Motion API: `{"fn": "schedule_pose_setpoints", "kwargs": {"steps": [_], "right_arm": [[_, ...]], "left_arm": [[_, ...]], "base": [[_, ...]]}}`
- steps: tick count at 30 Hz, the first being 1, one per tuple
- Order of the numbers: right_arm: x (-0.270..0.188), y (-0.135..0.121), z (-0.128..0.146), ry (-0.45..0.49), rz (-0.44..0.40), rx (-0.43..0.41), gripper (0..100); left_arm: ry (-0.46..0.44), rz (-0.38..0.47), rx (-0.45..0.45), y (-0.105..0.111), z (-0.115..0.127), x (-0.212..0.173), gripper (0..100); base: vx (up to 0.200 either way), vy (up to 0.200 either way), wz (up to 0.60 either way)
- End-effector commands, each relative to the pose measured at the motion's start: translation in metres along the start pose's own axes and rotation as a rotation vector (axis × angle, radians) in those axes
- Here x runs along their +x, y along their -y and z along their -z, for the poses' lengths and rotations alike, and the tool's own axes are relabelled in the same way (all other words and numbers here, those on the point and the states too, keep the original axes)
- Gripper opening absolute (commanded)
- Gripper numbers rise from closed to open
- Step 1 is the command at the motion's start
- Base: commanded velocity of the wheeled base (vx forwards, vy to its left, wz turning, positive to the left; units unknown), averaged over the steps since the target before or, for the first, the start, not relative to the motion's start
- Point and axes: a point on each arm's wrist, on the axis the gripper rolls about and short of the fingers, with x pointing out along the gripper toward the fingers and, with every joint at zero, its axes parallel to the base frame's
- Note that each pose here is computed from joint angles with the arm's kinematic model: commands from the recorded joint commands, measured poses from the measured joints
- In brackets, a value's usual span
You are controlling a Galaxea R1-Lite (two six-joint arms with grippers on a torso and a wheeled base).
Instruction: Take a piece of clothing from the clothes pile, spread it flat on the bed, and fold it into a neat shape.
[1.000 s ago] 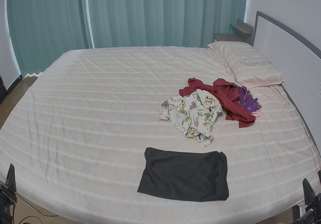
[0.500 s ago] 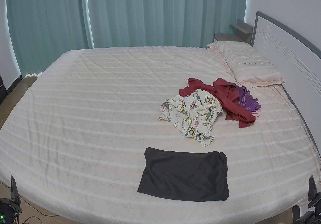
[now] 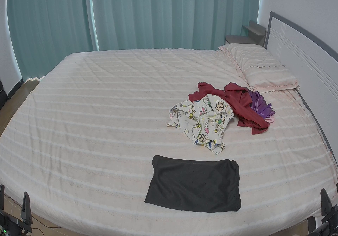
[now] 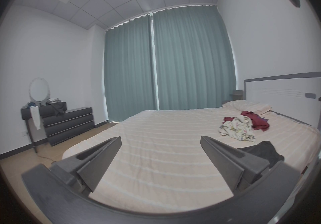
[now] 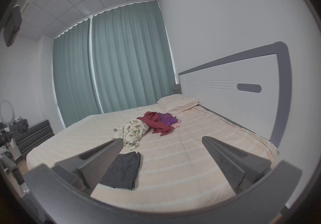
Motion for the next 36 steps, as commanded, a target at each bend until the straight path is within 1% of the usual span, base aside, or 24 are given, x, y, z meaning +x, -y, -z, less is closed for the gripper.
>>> {"fn": "schedule_pose_setpoints", "kwargs": {"steps": [1,4,6,9,13,15,17,19,22,24,25,26,27,28,31,32,33,36], "right_arm": [[-0.0005,-0.0013,0.001,0.003,-0.069,-0.063,100],[0.001,-0.0031,0.0012,0.036,-0.141,-0.152,100],[0.0011,-0.0035,0.0012,0.045,-0.156,-0.205,100],[0.0011,-0.0035,0.0013,0.047,-0.158,-0.256,100],[0.0012,-0.003,0.0014,0.046,-0.138,-0.253,100],[0.0014,-0.0015,0.0013,0.048,-0.074,-0.25,100],[0.0014,-0.0013,0.0006,0.058,-0.057,-0.27,100],[0.002,-0.0016,-0.0003,0.084,-0.057,-0.313,100],[0.0022,-0.002,0.0,0.087,-0.081,-0.303,100],[0.0016,-0.0036,0.0019,0.056,-0.167,-0.276,100],[0.0015,-0.0041,0.0025,0.047,-0.193,-0.275,100],[0.0015,-0.0041,0.0025,0.047,-0.193,-0.275,100],[0.001,-0.005,0.0022,0.046,-0.235,-0.283,100],[0.0011,-0.0049,0.002,0.041,-0.224,-0.262,100],[0.0036,-0.004,0.0046,-0.004,-0.199,-0.243,100],[0.0048,-0.0037,0.0055,-0.039,-0.196,-0.218,100],[0.0044,-0.003,0.0065,-0.061,-0.173,-0.2,100],[0.0022,-0.0025,0.0074,-0.034,-0.161,-0.197,100]], "left_arm": [[-0.003,0.064,-0.017,0.0019,0.005,0.0002,100],[-0.002,0.141,-0.028,0.0036,0.0052,0.0,100],[-0.006,0.163,-0.026,0.0041,0.0051,-0.0003,100],[-0.011,0.166,-0.02,0.0041,0.0052,-0.0005,100],[-0.013,0.166,-0.023,0.004,0.0051,-0.0006,100],[-0.012,0.168,-0.012,0.0041,0.0051,-0.0006,100],[-0.011,0.172,-0.006,0.0042,0.0051,-0.0006,100],[-0.011,0.175,-0.006,0.0042,0.0051,-0.0006,100],[-0.01,0.183,-0.005,0.0044,0.0051,-0.0007,100],[-0.011,0.195,-0.006,0.0047,0.0049,-0.0008,100],[-0.013,0.197,-0.008,0.0047,0.0048,-0.0009,100],[-0.013,0.197,-0.008,0.0047,0.0048,-0.0009,100],[-0.019,0.197,-0.007,0.0047,0.0052,-0.001,100],[-0.021,0.198,-0.007,0.0047,0.0056,-0.001,100],[-0.019,0.197,-0.01,0.0046,0.0046,-0.0012,100],[-0.019,0.197,-0.011,0.0046,0.0046,-0.0012,100],[-0.019,0.197,-0.008,0.0046,0.0046,-0.0012,100],[-0.019,0.197,-0.008,0.0046,0.0046,-0.0012,100]], "base": [[0.0,0.0,0.0],[0.0,0.0,0.0],[0.0,0.0,0.0],[0.0,0.0,0.0],[0.0,0.0,0.0],[0.0,0.0,0.0],[0.0,0.0,0.0],[0.0,0.0,0.0],[0.0,0.0,0.0],[0.0,0.0,0.0],[0.0,0.0,0.0],[0.0,0.0,0.0],[0.0,0.0,0.0],[0.0,0.0,0.0],[0.0,0.0,0.0],[0.0,0.0,0.0],[0.0,0.0,0.0],[0.0,0.0,0.0]]}}
